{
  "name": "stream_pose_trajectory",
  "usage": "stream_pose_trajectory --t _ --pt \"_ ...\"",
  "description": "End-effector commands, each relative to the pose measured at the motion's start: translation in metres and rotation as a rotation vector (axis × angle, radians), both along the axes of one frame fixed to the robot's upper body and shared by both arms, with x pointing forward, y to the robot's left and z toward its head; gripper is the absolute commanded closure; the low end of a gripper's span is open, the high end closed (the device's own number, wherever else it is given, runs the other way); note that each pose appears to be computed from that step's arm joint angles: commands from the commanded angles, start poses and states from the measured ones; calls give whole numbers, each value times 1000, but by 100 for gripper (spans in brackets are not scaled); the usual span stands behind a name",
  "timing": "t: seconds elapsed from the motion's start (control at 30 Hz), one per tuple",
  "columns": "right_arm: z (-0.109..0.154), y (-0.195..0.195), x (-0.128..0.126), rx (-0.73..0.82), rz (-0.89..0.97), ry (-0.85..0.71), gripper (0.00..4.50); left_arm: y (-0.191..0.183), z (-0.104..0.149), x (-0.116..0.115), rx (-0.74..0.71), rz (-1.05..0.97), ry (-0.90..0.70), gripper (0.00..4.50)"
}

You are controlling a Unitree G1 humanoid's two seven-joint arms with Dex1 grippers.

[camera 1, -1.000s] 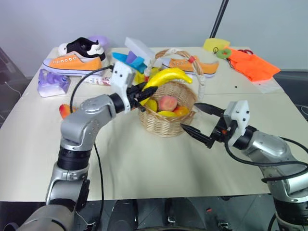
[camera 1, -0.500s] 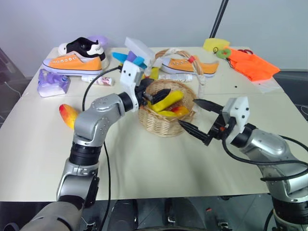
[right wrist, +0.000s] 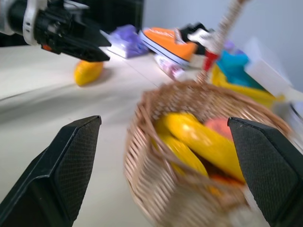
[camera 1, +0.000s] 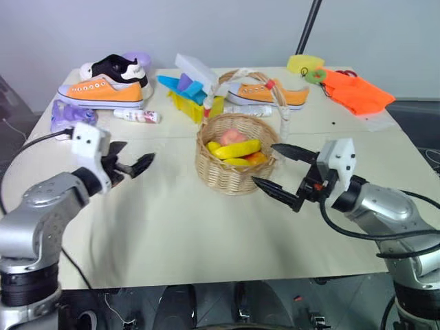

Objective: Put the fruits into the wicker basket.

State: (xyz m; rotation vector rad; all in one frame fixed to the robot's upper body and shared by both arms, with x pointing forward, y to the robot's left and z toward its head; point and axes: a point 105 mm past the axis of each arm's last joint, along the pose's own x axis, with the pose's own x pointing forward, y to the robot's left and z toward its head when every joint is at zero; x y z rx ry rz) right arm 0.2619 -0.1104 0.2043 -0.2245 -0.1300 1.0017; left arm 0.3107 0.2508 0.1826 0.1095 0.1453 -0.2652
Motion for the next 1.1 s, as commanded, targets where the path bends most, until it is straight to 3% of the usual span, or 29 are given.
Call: stream_pose_trajectory --t 0.03,0.27,0.4,0.67,1.0,1.1 --pt "6 3 3 11 35 -32 0 43 11 -2 -26 287 -69 8" --pt "2 10 7 -4 105 -45 0 55 -2 -20 -20 612 -135 8" --pt "1 12 8 0 125 -47 0 51 -9 -23 -73 634 -127 8" --pt "0 15 9 11 139 -51 0 39 -10 -1 -118 637 -102 8" --pt "-7 4 8 -6 92 -54 0 49 -22 20 -308 705 54 8" --pt "-9 4 6 -4 84 -54 0 44 -26 25 -256 681 94 8"
